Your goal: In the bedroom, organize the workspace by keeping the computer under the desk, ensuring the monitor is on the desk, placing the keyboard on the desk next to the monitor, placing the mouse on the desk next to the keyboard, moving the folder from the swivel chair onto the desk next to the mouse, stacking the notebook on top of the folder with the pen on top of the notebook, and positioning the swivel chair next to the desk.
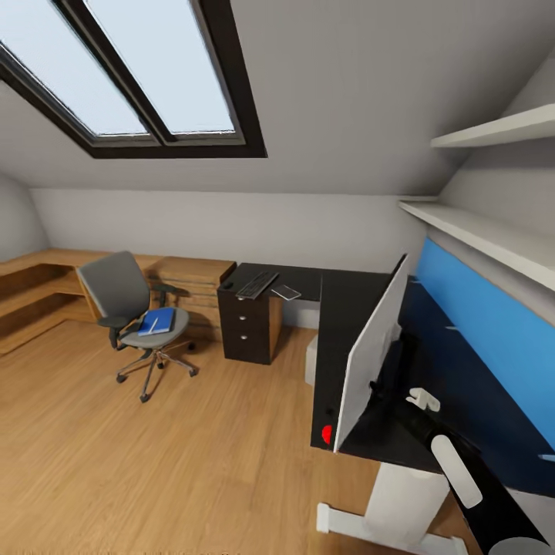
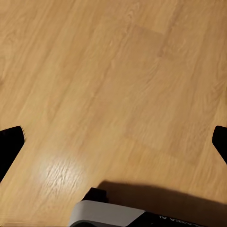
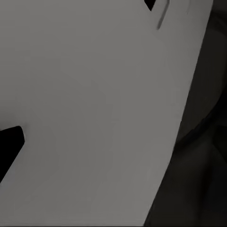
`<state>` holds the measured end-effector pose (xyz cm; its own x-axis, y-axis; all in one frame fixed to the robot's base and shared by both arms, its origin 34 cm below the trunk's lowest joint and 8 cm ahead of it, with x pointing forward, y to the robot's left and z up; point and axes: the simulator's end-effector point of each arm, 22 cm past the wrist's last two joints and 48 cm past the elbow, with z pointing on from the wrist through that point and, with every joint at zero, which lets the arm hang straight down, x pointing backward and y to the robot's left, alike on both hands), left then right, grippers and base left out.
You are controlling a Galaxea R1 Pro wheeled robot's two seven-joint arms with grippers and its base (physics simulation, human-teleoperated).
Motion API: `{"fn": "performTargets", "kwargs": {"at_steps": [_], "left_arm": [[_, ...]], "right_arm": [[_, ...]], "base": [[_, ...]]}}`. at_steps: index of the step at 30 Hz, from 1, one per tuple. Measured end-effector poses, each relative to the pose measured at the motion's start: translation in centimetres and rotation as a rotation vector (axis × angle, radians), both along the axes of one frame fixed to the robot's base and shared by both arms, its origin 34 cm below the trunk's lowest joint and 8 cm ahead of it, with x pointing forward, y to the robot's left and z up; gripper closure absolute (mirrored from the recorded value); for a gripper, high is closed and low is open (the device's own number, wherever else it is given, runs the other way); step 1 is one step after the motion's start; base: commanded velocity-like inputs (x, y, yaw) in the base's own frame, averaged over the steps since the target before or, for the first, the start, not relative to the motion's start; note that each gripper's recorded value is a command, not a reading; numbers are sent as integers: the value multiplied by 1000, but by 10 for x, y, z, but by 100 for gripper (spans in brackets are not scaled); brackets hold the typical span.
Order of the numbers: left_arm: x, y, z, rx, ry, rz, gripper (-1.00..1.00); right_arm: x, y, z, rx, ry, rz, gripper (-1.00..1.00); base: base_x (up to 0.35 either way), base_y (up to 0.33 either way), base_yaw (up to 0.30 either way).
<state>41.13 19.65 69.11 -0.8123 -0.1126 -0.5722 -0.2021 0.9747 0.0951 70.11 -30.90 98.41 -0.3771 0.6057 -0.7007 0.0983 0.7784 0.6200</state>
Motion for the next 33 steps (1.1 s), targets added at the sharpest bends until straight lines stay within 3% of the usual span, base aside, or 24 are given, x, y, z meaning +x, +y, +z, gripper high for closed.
{"fn": "performTargets", "kwargs": {"at_steps": [14,25,29,33], "left_arm": [[0,0,0,0,-1,-1,-100],[0,0,0,0,0,-1,-100],[0,0,0,0,0,1,-100],[0,1,0,1,0,3,-100]], "right_arm": [[0,1,-1,2,2,0,-100],[0,-1,-1,-4,1,-3,-100],[2,-8,1,-47,-31,-26,-100],[2,-12,-8,-163,-38,-30,-100]], "base": [[0,0,259],[0,0,42],[0,0,1],[0,0,0]]}}
